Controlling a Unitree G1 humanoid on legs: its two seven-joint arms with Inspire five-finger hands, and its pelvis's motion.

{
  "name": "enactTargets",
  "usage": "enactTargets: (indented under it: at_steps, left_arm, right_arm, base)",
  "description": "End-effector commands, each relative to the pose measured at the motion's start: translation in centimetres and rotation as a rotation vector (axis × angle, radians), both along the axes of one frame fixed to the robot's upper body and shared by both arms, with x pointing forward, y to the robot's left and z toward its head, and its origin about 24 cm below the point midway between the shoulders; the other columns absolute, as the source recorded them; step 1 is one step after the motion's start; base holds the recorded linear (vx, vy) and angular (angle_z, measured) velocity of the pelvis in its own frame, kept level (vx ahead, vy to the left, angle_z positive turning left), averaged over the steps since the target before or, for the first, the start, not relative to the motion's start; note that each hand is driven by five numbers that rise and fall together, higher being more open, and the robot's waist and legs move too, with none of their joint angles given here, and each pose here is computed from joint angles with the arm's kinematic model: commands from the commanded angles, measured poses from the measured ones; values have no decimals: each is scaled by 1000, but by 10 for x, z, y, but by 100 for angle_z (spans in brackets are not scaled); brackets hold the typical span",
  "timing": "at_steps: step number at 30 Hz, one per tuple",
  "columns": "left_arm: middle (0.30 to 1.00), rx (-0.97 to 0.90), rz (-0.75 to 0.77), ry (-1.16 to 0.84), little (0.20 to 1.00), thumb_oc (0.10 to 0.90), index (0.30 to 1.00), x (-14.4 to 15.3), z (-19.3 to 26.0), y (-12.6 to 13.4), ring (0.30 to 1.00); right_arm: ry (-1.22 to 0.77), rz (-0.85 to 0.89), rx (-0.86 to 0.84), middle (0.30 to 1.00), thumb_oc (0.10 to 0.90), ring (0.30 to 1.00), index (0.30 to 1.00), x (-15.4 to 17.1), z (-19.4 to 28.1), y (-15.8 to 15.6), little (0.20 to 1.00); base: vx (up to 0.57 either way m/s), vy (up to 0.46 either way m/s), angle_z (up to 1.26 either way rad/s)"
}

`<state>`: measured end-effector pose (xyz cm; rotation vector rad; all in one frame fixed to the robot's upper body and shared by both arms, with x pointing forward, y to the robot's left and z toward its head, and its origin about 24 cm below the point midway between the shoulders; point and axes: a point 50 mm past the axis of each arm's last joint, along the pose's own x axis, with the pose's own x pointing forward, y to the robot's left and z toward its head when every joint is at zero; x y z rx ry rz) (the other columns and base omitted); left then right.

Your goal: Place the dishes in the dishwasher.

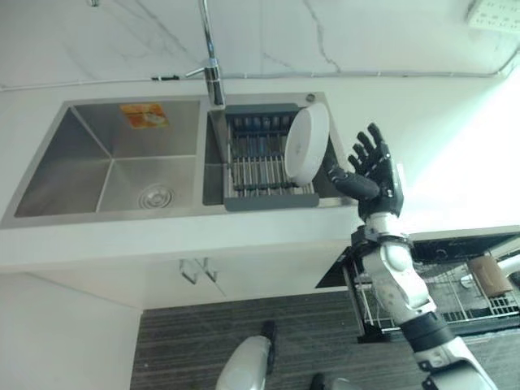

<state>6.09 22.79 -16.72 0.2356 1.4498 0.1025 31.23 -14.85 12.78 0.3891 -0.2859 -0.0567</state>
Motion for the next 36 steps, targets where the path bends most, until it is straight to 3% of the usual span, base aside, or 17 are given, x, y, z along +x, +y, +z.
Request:
enactTargets:
  at_steps: [1, 14, 32, 35, 36]
  left_arm:
    - [900, 71, -78, 78, 900, 800, 900, -17, 0, 13, 900]
    - [900, 111, -132, 72, 900, 800, 900, -13, 3, 20, 900]
    - [900, 149, -167, -5, 900, 800, 900, -1, 7, 26, 900]
    - [900, 156, -173, -18, 900, 800, 900, 3, 8, 27, 900]
    - [900, 161, -182, -23, 900, 800, 900, 4, 8, 28, 900]
  right_arm:
    - [-284, 26, 61, 900, 800, 900, 900, 4, 61, 3, 900]
    - [-246, 34, 104, 900, 800, 900, 900, 15, 69, 14, 900]
    - [-190, -92, 135, 900, 800, 900, 900, 31, 87, 2, 900]
    - [-175, -175, 36, 900, 800, 900, 900, 33, 84, -5, 900]
    - [-168, -231, -81, 900, 800, 900, 900, 35, 83, -10, 900]
  base:
    - [36, 12, 1]
    - [44, 24, 9]
    - [-10, 18, 4]
    - [0, 0, 0]
    - [0, 0, 0]
